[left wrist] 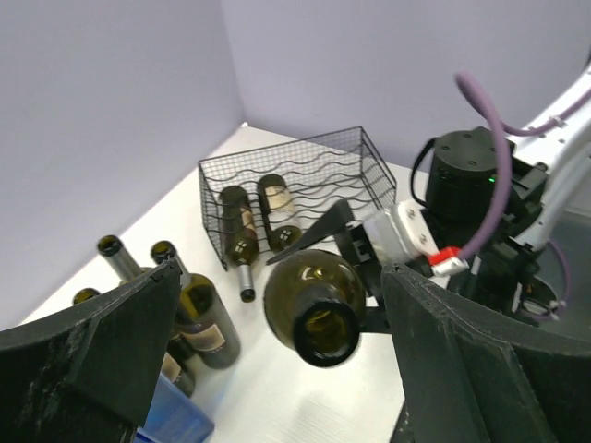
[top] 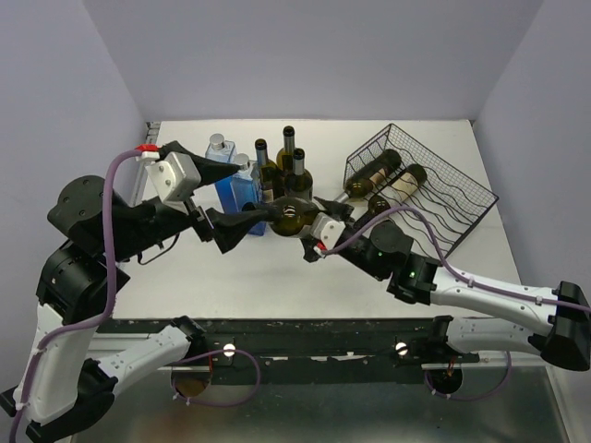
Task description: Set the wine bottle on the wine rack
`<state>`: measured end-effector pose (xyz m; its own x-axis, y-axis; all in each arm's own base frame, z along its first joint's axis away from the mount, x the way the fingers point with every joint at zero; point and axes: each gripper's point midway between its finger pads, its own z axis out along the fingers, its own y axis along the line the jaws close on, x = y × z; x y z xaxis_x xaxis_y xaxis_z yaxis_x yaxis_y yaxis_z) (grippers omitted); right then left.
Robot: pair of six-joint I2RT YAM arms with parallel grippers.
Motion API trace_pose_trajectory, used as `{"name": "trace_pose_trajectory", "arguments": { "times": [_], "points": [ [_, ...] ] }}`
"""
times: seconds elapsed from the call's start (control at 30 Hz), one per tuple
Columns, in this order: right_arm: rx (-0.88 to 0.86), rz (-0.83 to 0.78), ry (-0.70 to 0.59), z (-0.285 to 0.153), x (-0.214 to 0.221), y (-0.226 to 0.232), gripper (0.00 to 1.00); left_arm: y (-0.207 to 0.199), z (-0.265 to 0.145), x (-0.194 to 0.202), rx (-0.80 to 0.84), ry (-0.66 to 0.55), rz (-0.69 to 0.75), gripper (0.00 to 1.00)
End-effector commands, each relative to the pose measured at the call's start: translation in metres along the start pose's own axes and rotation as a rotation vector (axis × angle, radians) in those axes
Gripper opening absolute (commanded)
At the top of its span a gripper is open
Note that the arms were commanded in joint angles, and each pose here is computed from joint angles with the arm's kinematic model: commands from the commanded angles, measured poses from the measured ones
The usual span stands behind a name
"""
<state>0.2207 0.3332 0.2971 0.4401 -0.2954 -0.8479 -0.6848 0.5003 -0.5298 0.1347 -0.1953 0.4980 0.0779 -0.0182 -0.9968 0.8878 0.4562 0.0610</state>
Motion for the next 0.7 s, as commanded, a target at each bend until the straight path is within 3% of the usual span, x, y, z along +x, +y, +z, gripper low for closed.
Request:
{"name": "trace_pose_trajectory", "arguments": {
  "times": [0.0, 0.13, 0.27, 0.47, 0.67],
  "points": [
    [0.206, -0.229, -0.039, -0.019, -0.024, -0.055, 0.01, 0.021, -0.016, -0.024, -0.155, -0.063, 0.047, 0.99],
    [0.255, -0.388, 0.011, -0.029, -0.022, -0.071, 0.01, 0.020, -0.024, -0.027, -0.179, -0.079, 0.018, 0.99],
    [0.306, -0.551, 0.053, -0.040, -0.023, -0.087, 0.01, 0.018, -0.022, -0.005, -0.160, -0.006, -0.007, 0.99],
    [0.339, -0.733, 0.094, -0.049, -0.031, -0.101, 0.01, 0.003, -0.009, 0.054, -0.049, 0.205, -0.095, 0.99],
    [0.313, -0.812, 0.119, -0.048, -0.034, -0.103, 0.01, -0.005, 0.004, 0.112, 0.043, 0.423, -0.182, 0.99]
  ]
}}
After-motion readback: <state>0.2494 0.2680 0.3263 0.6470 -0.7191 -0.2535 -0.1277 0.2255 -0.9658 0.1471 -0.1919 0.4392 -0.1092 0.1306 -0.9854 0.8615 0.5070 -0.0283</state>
